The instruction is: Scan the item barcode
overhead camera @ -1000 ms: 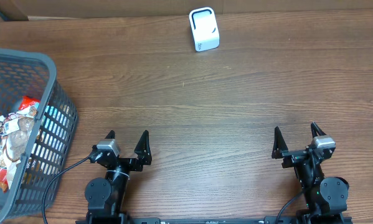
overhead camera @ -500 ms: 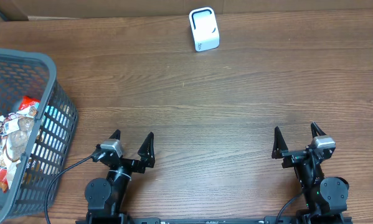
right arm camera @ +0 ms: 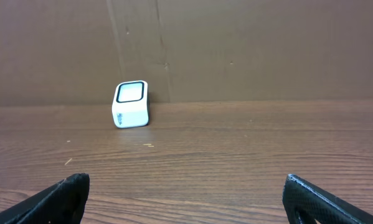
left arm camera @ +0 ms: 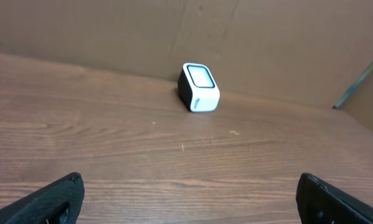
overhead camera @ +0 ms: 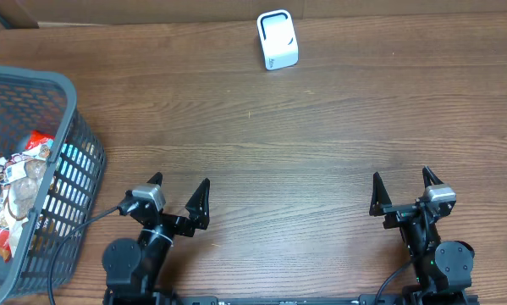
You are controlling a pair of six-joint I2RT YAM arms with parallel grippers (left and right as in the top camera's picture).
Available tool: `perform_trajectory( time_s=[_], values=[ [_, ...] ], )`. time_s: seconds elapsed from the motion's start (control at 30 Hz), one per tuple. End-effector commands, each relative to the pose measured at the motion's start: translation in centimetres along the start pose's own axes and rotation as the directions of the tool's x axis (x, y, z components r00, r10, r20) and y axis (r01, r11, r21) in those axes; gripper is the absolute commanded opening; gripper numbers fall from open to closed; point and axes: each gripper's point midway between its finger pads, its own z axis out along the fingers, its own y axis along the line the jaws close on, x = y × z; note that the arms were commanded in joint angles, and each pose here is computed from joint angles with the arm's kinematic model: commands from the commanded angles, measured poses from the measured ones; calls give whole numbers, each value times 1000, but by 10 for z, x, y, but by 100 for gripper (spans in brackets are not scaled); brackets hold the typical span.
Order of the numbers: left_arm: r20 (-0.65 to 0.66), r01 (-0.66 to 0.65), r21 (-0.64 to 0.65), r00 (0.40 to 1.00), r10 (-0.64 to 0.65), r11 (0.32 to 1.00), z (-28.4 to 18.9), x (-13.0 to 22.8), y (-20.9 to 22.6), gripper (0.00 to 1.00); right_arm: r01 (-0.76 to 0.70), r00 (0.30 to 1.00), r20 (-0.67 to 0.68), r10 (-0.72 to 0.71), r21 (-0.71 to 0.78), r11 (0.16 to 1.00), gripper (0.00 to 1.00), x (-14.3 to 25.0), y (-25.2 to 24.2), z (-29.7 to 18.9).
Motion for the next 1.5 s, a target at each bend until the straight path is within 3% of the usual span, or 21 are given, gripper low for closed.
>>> perform_trajectory(
  time_s=[0.0, 0.2, 0.5, 0.7, 1.0, 1.3, 1.47],
  values=[
    [-16, -18, 16, 1000, 18, 1000, 1, -17, -8, 100, -3, 1000, 5, 3, -3, 1000, 100, 1, 1, 0],
    [-95, -43, -1, 995, 43, 999, 9, -45, -14, 100, -3, 1000, 5, 3, -3, 1000, 100, 1, 1, 0],
    [-326, 4, -3, 945, -5, 1000, 20, -92, -35, 100, -3, 1000, 6, 3, -3, 1000, 100, 1, 1, 0],
    [-351, 20, 17, 936, -13, 1000, 22, -103, -42, 100, -20, 1000, 5, 20, -10, 1000, 100, 1, 2, 0],
    [-326, -69, 38, 942, 78, 997, 25, -118, -42, 100, -26, 999, 29, 32, -196, 980, 100, -34, 37, -10],
    [-411, -76, -212, 911, -18, 974, 11, -172, -21, 100, -64, 991, -129, 32, -255, 965, 100, -104, 57, -23],
    [-407, -117, -459, 909, -91, 881, -20, -209, 7, 100, -103, 959, -282, 33, -237, 966, 100, -127, 61, -20]
  ],
)
